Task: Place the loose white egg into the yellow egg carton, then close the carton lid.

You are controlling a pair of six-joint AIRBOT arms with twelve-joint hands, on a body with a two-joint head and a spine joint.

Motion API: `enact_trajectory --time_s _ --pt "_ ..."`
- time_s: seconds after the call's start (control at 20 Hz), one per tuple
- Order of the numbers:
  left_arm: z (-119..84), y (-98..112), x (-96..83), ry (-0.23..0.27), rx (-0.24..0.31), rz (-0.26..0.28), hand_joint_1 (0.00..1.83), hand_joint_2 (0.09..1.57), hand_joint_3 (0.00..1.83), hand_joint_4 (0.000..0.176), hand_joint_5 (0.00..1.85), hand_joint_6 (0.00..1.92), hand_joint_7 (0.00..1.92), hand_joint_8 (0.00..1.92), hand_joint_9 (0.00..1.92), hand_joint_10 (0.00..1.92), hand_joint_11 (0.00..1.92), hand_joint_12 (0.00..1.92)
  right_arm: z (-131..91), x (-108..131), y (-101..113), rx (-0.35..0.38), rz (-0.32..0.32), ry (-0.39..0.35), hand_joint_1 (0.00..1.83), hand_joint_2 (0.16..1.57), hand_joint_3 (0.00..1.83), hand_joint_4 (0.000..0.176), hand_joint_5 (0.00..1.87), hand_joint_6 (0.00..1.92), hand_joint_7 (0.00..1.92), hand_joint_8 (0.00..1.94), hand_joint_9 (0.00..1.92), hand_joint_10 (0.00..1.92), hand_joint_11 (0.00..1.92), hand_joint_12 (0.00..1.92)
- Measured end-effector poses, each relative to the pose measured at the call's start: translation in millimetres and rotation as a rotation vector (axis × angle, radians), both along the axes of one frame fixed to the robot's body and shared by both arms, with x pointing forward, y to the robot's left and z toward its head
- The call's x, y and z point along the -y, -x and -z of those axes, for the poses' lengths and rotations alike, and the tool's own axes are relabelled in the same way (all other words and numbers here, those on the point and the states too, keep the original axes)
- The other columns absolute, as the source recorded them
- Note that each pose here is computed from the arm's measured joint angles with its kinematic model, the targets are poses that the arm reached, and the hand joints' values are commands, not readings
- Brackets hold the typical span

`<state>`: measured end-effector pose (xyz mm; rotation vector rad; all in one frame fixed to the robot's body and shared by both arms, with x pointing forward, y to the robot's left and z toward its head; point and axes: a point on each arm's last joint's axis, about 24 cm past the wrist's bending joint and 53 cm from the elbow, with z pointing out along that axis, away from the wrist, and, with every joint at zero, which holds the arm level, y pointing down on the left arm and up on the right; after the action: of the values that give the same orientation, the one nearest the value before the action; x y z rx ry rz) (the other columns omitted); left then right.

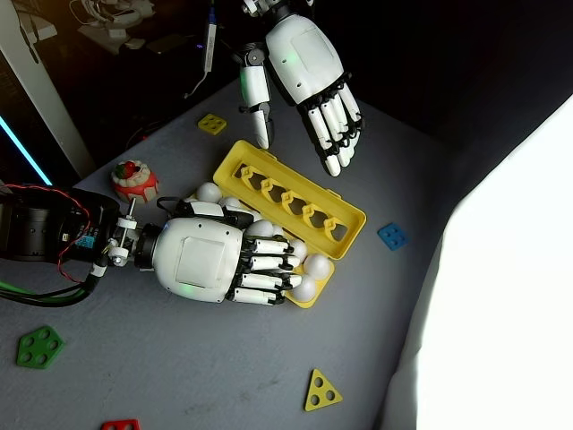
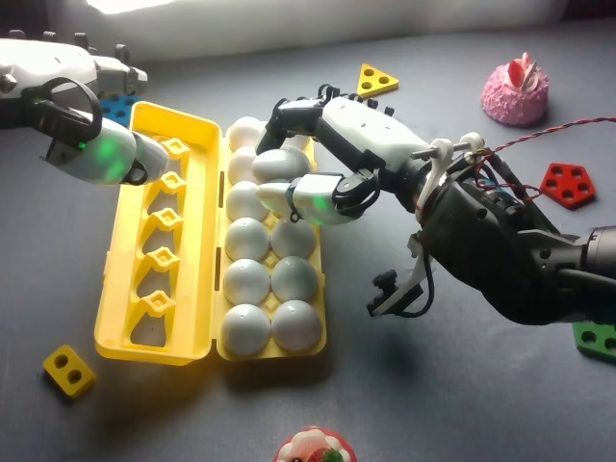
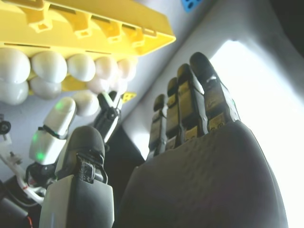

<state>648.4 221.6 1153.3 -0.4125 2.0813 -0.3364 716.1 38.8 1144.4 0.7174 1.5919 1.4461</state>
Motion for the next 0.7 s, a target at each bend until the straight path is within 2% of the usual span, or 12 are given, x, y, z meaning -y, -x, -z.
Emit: enact_trajectory --time_s 0.05,0.15,0.35,0.4,0.45,0.5,0.55,0.65,0.7 --pt "0.0 0.0 0.0 0.0 0.0 0.0 0.27 1.3 0.0 0.062 0.1 0.0 0.15 0.0 0.21 0.0 0.0 0.73 1.7 0.6 -0.1 -0.003 0.001 -0.002 0.9 1.12 0.0 0.0 0.6 0.74 0.45 0.0 0.08 0.53 0.0 1.19" --pt "-0.1 0.0 0.1 0.0 0.0 0.001 0.26 1.31 0.0 0.062 0.1 0.0 0.16 0.01 0.22 0.0 0.0 0.73 6.4 1.4 0.1 -0.007 0.003 0.002 0.91 1.08 0.0 0.0 0.62 0.55 0.43 0.0 0.11 0.46 0.0 1.17" --pt "0.0 0.0 0.2 0.001 0.0 0.0 0.29 1.3 0.0 0.056 0.13 0.0 0.2 0.0 0.26 0.01 0.0 0.82 8.0 0.3 1.0 0.002 -0.001 0.011 0.87 1.08 0.0 0.0 0.56 0.5 0.43 0.0 0.12 0.42 0.0 1.14" --pt "0.0 0.0 0.2 0.001 0.0 0.001 0.31 1.29 0.0 0.055 0.14 0.01 0.2 0.0 0.26 0.0 0.0 0.81 7.1 0.0 1.1 0.006 0.0 0.01 0.84 1.07 0.0 0.0 0.47 0.47 0.42 0.0 0.13 0.4 0.0 1.17" --pt "0.2 0.1 0.0 0.001 -0.001 -0.001 0.32 1.3 0.0 0.049 0.16 0.01 0.2 0.0 0.26 0.0 0.0 0.8 6.6 0.2 1.0 0.007 0.002 0.007 0.77 1.06 0.0 0.0 0.34 0.39 0.37 0.0 0.12 0.38 0.0 1.14" --pt "0.2 0.1 0.1 0.001 -0.001 0.0 0.28 1.3 0.0 0.061 0.13 0.0 0.17 0.0 0.24 0.0 0.0 0.78 6.6 0.2 1.0 0.007 0.002 0.007 0.7 1.06 0.0 0.0 0.26 0.33 0.31 0.0 0.1 0.36 0.0 1.1" --pt "-0.5 -0.1 0.3 0.003 0.0 -0.001 0.27 1.3 0.0 0.056 0.12 0.0 0.17 0.0 0.24 0.0 0.0 0.78 6.4 0.3 0.9 0.008 0.002 0.007 0.64 1.03 0.0 0.0 0.16 0.23 0.25 0.0 0.09 0.34 0.0 1.05" --pt "-1.6 -0.4 0.5 0.006 0.002 -0.002 0.32 1.28 0.0 0.056 0.16 0.01 0.21 0.01 0.27 0.01 0.0 0.84 4.4 0.3 1.0 0.016 0.002 0.005 0.6 1.0 0.0 0.0 0.14 0.13 0.21 0.0 0.09 0.31 0.0 1.05" --pt "-1.9 -0.5 0.6 0.008 0.002 -0.002 0.3 1.29 0.0 0.058 0.15 0.0 0.2 0.0 0.24 0.01 0.0 0.77 2.4 -0.4 1.2 0.027 -0.002 0.007 0.59 1.0 0.0 0.0 0.15 0.12 0.22 0.0 0.09 0.3 0.0 1.05"
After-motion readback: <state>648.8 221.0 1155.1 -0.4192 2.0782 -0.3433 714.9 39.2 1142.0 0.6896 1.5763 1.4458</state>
